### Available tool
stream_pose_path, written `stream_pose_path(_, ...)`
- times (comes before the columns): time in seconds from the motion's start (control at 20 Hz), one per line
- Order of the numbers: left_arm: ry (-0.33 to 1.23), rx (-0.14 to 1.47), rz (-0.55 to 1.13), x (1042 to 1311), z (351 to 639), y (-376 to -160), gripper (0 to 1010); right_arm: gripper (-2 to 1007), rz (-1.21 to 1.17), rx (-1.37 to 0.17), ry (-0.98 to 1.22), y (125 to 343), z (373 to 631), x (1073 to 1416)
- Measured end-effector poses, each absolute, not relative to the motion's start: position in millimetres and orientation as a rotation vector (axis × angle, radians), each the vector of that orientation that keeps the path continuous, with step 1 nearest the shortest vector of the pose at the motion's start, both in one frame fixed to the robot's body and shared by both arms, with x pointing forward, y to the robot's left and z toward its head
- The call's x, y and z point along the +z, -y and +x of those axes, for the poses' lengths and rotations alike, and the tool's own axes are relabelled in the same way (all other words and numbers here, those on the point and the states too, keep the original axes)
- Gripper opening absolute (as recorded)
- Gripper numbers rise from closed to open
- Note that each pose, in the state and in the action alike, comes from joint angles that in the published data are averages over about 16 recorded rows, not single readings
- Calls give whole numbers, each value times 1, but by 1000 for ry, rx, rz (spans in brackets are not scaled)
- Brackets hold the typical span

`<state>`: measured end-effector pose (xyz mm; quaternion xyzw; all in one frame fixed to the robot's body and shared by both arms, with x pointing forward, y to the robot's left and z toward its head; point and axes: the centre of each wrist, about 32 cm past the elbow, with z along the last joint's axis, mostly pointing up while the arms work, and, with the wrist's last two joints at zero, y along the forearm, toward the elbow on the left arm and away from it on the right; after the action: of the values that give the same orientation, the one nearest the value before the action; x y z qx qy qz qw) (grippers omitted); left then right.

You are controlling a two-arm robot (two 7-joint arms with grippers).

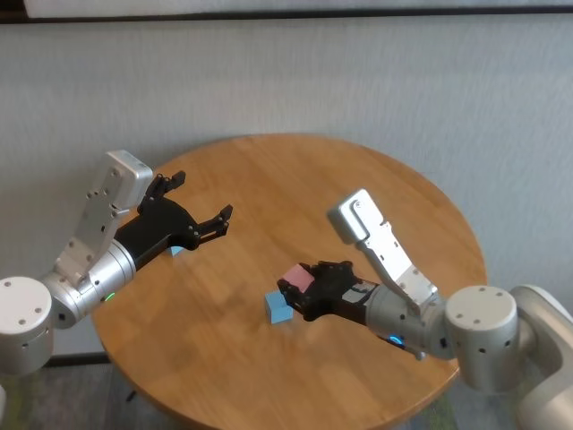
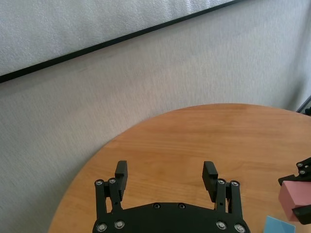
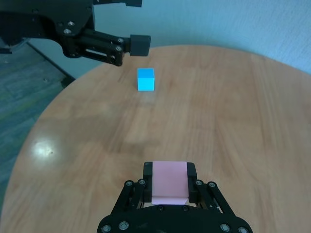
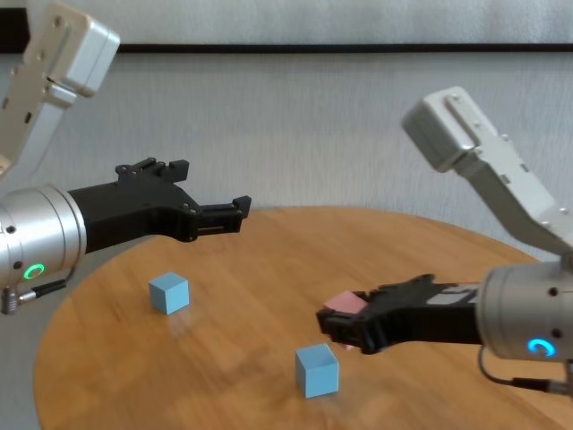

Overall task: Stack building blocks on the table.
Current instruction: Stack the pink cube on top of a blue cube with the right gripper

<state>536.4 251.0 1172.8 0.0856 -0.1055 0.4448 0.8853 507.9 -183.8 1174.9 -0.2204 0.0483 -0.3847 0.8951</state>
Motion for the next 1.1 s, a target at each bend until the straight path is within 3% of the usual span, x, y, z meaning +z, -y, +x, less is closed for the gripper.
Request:
stream_pose_path(0.4, 219, 925, 178, 1173, 536, -251, 1000, 359, -453, -807, -131, 164, 508, 1169)
stream_pose_path(1.1, 219, 925, 178, 1173, 536, -251, 1000, 359, -479, -819, -181, 155, 513, 1162)
